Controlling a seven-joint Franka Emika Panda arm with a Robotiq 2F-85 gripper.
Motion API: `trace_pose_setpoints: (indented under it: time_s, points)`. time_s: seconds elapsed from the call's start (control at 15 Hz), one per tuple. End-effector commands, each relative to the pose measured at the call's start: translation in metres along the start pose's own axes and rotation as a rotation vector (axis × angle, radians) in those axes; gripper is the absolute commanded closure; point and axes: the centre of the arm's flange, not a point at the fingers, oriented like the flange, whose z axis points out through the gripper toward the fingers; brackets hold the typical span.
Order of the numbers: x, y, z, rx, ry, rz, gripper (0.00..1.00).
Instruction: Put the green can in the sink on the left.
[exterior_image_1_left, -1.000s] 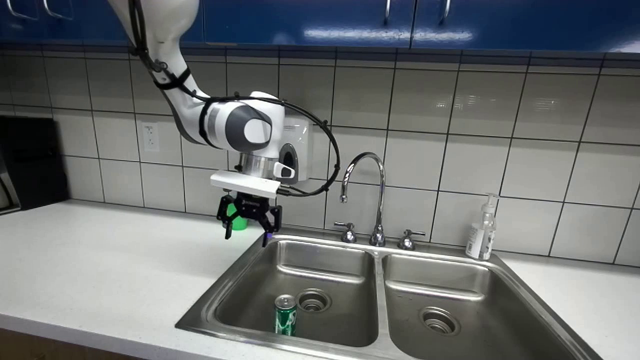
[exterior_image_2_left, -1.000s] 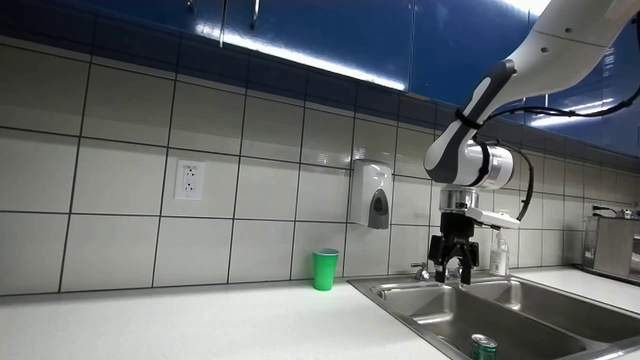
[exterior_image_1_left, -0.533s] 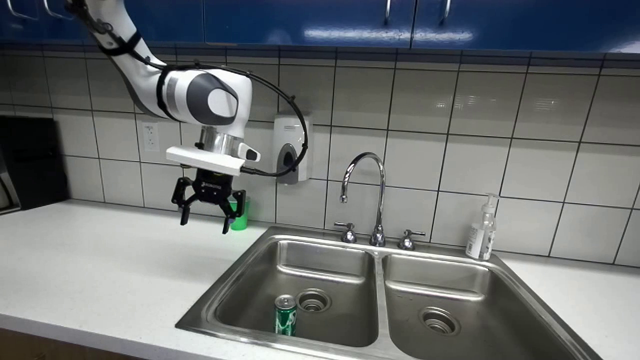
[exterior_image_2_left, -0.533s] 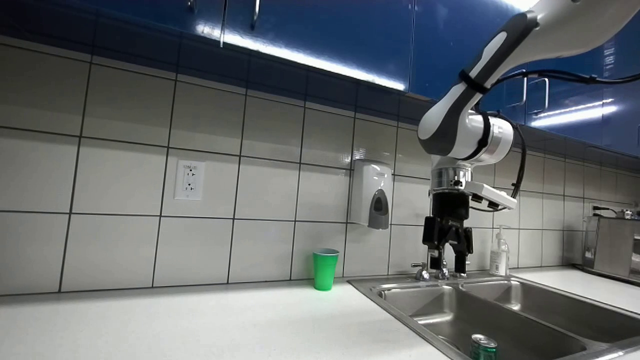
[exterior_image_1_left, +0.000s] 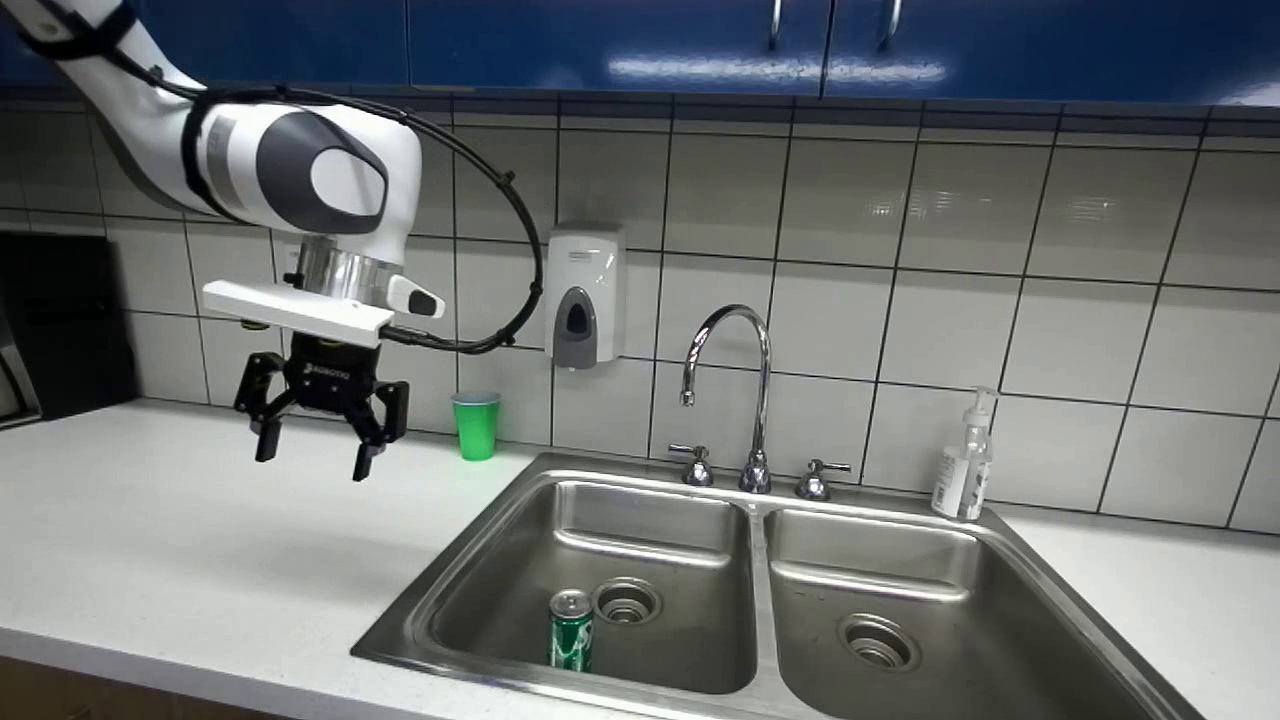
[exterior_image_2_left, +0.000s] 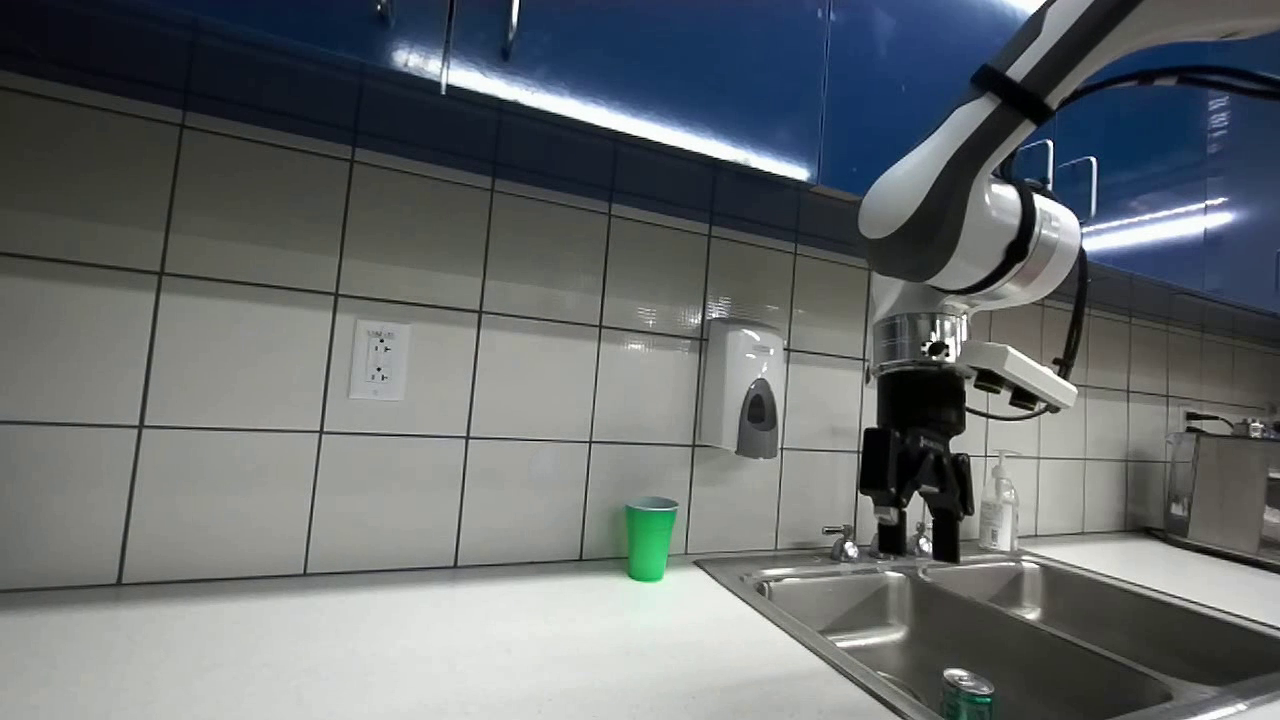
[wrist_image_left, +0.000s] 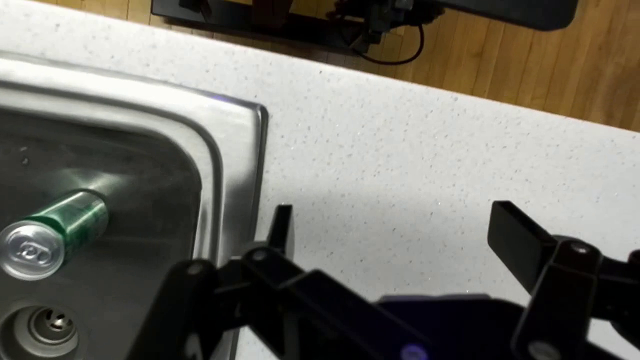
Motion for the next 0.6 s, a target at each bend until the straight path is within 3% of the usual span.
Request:
trace_pose_setpoints:
  time_s: [0.0, 0.13, 0.2, 0.53]
  points:
    - [-0.041, -0.032, 0.005, -0.003, -0.047, 0.014, 0.0]
    - [-0.051, -0.039, 0.014, 0.001, -0.109, 0.017, 0.0]
    - [-0.03, -0.024, 0.016, 0.014, -0.077, -0.001, 0.0]
    - [-0.039, -0.03, 0.021, 0.018, -0.101, 0.004, 0.0]
